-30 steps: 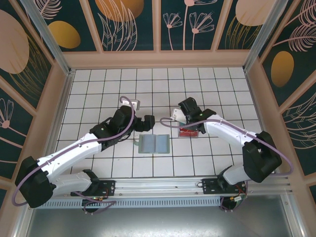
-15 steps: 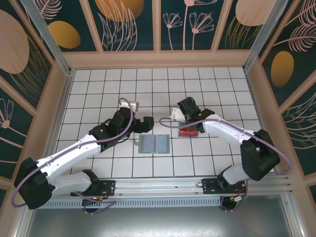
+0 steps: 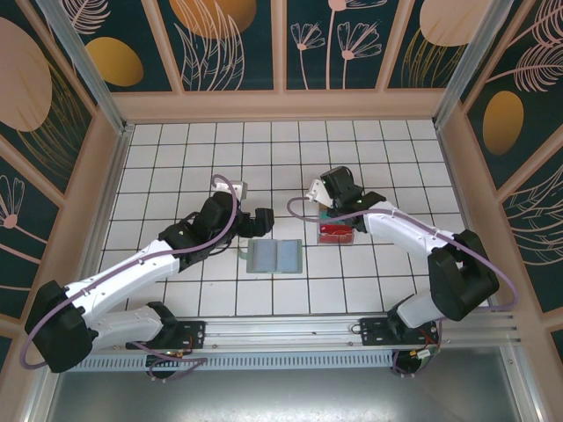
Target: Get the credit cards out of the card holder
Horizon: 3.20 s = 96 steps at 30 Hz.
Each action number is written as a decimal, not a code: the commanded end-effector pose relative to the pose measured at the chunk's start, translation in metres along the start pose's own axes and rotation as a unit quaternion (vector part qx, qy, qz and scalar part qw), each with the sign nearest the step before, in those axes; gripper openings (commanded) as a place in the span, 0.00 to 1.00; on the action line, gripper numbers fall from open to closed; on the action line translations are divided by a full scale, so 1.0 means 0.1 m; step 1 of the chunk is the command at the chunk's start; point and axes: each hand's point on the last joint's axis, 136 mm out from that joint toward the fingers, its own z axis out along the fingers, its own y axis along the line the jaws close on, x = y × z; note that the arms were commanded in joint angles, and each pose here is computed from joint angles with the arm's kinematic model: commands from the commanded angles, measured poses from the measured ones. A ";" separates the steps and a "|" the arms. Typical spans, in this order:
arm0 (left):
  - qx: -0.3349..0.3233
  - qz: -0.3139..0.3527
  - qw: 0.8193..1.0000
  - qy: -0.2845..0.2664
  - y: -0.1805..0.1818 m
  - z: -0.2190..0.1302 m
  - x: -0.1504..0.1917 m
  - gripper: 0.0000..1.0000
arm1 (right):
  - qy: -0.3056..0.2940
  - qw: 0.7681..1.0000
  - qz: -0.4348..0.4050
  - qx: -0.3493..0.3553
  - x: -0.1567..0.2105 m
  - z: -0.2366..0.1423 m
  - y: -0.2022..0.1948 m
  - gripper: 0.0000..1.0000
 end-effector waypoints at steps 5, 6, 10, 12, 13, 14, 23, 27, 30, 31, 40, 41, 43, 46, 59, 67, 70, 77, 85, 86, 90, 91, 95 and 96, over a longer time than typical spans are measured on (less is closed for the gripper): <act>0.004 -0.012 1.000 0.003 0.02 -0.01 0.04 0.99 | -0.027 0.995 0.021 -0.089 -0.03 -0.21 0.26 0.53; 0.004 -0.012 1.000 0.003 0.02 -0.01 0.04 0.98 | -0.024 0.995 0.014 -0.094 -0.02 -0.20 0.33 0.54; 0.005 -0.011 1.000 0.002 0.01 -0.02 0.03 0.99 | 0.001 0.997 0.017 -0.071 0.02 -0.08 0.34 0.56; 0.005 -0.011 1.000 0.001 0.01 -0.02 0.03 0.98 | 0.009 0.998 0.018 -0.061 0.03 -0.03 0.32 0.56; 0.004 -0.011 1.000 0.002 0.02 -0.02 0.03 0.99 | 0.011 0.998 0.020 -0.053 0.02 -0.01 0.29 0.56; 0.002 -0.010 1.000 0.001 0.02 -0.02 0.03 0.99 | 0.010 0.999 0.024 -0.046 0.01 0.01 0.26 0.56; -0.001 -0.011 1.000 -0.001 0.04 -0.04 0.03 0.99 | 0.024 0.999 0.048 0.004 -0.02 0.17 0.04 0.56; -0.001 -0.010 1.000 -0.001 0.04 -0.04 0.03 0.99 | 0.025 0.997 0.073 0.027 -0.04 0.19 -0.13 0.56; 0.000 -0.009 1.000 -0.001 0.04 -0.03 0.03 0.99 | 0.016 0.996 0.082 0.016 -0.09 0.15 -0.13 0.56; 0.000 -0.009 1.000 -0.001 0.04 -0.03 0.03 0.99 | 0.014 0.996 0.086 0.015 -0.09 0.13 -0.13 0.57; -0.006 -0.010 1.000 -0.001 0.03 0.03 0.01 0.99 | -0.002 0.979 0.204 0.012 -0.09 -0.15 -0.22 0.56; -0.007 -0.011 1.000 0.001 0.03 0.04 0.01 0.99 | -0.013 0.973 0.232 0.008 -0.13 -0.21 -0.23 0.55; -0.009 -0.014 1.000 0.009 0.03 0.08 0.04 0.99 | -0.040 0.953 0.299 -0.016 -0.24 -0.35 -0.20 0.54; -0.018 -0.020 0.999 0.026 0.04 0.15 0.09 0.99 | -0.074 0.915 0.391 -0.067 -0.44 -0.54 -0.09 0.53; -0.075 -0.062 0.988 0.123 0.30 0.36 0.63 0.95 | -0.068 0.770 0.604 -0.196 -0.61 -0.69 1.00 0.45; -0.066 -0.084 0.980 0.169 0.32 0.43 0.92 0.82 | -0.022 0.732 0.627 -0.267 -0.55 -0.56 1.64 0.42; -0.065 -0.087 0.977 0.186 0.33 0.47 1.02 0.76 | -0.007 0.724 0.628 -0.285 -0.53 -0.49 1.79 0.39; -0.044 -0.085 0.973 0.208 0.29 0.51 1.15 0.61 | 0.036 0.726 0.616 -0.304 -0.54 -0.35 2.04 0.34; -0.024 -0.081 0.968 0.234 0.26 0.55 1.31 0.58 | 0.058 0.731 0.610 -0.299 -0.54 -0.26 2.11 0.24; -0.027 -0.080 0.968 0.238 0.28 0.55 1.33 0.58 | 0.058 0.731 0.611 -0.300 -0.54 -0.26 2.11 0.24; -0.039 -0.080 0.964 0.251 0.34 0.56 1.43 0.58 | 0.059 0.729 0.614 -0.296 -0.53 -0.26 2.11 0.23; -0.041 -0.080 0.963 0.254 0.36 0.57 1.46 0.58 | 0.059 0.729 0.615 -0.296 -0.53 -0.27 2.11 0.23; -0.043 -0.082 0.960 0.265 0.38 0.59 1.52 0.58 | 0.061 0.729 0.614 -0.296 -0.52 -0.26 2.12 0.23; -0.044 -0.081 0.959 0.268 0.38 0.60 1.53 0.57 | 0.060 0.729 0.614 -0.296 -0.53 -0.26 2.11 0.23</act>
